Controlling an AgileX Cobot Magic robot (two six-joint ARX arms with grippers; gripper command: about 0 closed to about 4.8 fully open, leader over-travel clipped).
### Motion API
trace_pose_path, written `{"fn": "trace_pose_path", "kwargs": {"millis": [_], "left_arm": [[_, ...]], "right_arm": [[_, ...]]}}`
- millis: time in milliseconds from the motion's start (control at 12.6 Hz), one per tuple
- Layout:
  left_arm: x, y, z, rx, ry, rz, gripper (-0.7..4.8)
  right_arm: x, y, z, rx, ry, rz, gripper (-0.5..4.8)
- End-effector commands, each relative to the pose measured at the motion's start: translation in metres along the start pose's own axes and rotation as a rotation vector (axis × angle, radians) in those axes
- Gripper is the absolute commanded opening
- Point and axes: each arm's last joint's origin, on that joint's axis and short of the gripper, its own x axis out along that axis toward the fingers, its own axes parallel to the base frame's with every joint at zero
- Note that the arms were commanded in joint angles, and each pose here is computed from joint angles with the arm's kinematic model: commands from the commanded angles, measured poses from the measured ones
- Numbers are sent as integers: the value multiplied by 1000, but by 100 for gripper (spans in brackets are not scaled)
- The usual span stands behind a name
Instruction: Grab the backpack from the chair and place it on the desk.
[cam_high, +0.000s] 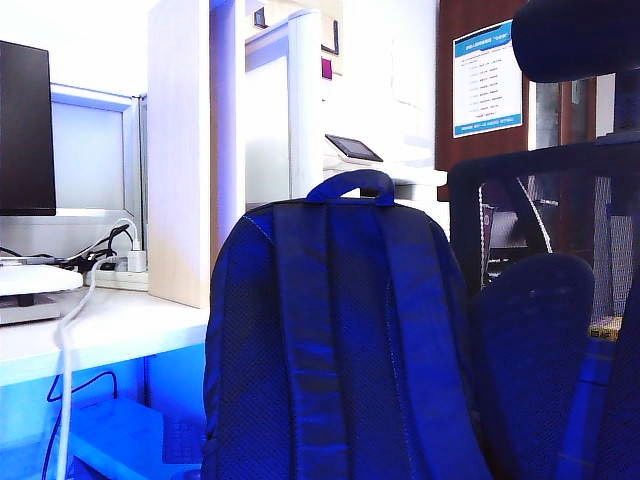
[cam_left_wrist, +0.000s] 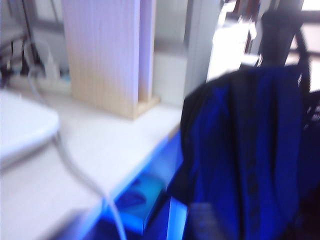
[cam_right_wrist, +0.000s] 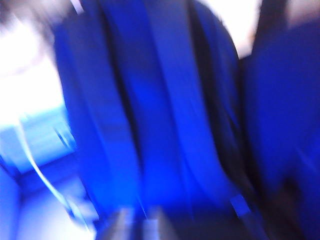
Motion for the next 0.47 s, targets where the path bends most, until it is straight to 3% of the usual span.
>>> {"fn": "trace_pose_path", "kwargs": {"millis": [79, 237, 475], "left_arm": [[-3, -4, 17, -34, -74, -76, 373], [-5, -8, 33, -76, -108, -156, 373], [12, -7, 75, -49, -46, -261, 387]], "right_arm": [[-1, 2, 7, 4, -52, 18, 122], [-1, 3, 6, 62, -35, 72, 122], [-2, 5, 11, 71, -36, 100, 158]]}}
